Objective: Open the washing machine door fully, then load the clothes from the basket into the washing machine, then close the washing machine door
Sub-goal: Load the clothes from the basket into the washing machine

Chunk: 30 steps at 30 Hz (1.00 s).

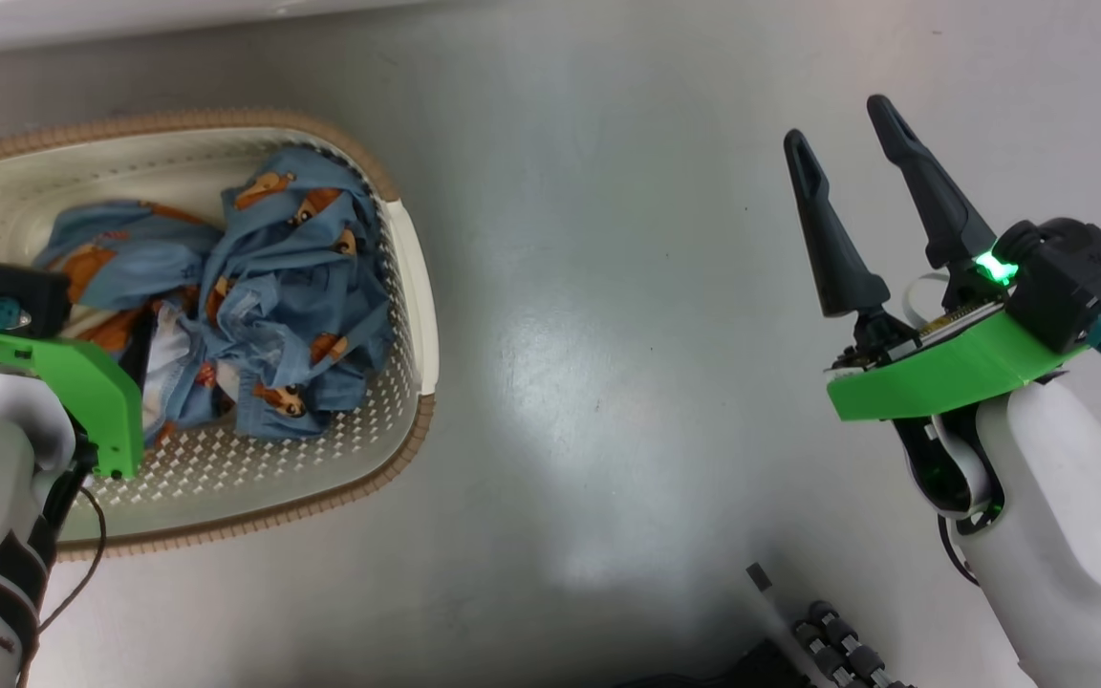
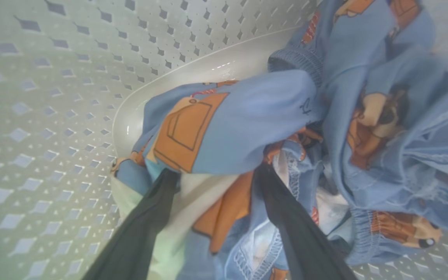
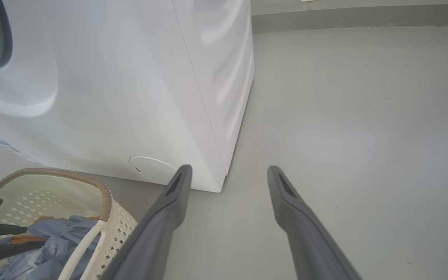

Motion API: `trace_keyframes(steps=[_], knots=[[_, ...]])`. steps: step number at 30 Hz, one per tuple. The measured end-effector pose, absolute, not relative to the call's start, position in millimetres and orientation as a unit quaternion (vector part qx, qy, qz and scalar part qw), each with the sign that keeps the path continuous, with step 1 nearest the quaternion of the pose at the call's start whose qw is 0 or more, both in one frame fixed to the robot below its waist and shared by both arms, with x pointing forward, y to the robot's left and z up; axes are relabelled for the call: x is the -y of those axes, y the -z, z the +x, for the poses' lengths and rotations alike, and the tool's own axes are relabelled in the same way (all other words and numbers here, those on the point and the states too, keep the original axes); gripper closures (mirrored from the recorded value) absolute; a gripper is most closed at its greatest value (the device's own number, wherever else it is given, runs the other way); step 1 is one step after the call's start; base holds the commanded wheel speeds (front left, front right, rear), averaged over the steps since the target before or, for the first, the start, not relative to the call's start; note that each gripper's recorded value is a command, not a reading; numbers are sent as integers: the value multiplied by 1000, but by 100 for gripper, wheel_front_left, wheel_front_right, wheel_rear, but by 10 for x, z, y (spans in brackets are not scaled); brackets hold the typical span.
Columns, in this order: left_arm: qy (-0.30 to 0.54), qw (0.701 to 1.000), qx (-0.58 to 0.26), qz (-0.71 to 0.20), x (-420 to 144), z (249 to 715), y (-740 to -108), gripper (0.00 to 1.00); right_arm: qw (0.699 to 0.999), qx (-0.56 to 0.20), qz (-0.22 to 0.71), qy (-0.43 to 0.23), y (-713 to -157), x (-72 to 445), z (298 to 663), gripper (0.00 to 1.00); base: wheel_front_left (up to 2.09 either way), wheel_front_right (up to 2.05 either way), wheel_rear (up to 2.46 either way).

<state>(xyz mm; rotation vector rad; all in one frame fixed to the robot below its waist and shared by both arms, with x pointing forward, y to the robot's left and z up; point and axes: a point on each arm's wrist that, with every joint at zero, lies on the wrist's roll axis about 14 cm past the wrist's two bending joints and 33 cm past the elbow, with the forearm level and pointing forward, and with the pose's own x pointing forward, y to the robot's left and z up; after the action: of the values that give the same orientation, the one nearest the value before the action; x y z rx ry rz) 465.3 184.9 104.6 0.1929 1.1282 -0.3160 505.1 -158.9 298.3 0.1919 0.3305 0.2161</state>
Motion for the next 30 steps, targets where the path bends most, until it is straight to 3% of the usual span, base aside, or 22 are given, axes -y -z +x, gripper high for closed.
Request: trace_keyframes(steps=[7,8,9,10,11,12,21,30], knots=[[156,817,-548,94,-1827,4587,-978,0,976,-159,95,-113,-2981,1556,5100,0,0,0,0],[155,816,-549,93,-1828,4583,-974,10,976,-160,95,-114,-2979,1549,5098,0,0,0,0],[154,816,-549,92,-1827,4582,-972,45,976,-160,95,-115,-2976,1540,5094,0,0,0,0],[154,816,-549,92,-1826,4585,-969,63,975,-161,95,-116,-2973,1532,5092,0,0,0,0],[154,817,-548,91,-1822,4593,-971,90,975,-161,96,-117,-2972,1527,5090,0,0,0,0],[154,818,-547,91,-1816,4609,-979,100,975,-161,96,-118,-2975,1523,5091,0,0,0,0],[143,831,-532,68,-1784,4695,-1105,100,976,-150,97,-122,-3071,1489,5121,0,0,0,0],[91,878,-470,3,-1792,4884,-1465,100,979,-124,96,-129,-3326,1451,5176,0,0,0,0]])
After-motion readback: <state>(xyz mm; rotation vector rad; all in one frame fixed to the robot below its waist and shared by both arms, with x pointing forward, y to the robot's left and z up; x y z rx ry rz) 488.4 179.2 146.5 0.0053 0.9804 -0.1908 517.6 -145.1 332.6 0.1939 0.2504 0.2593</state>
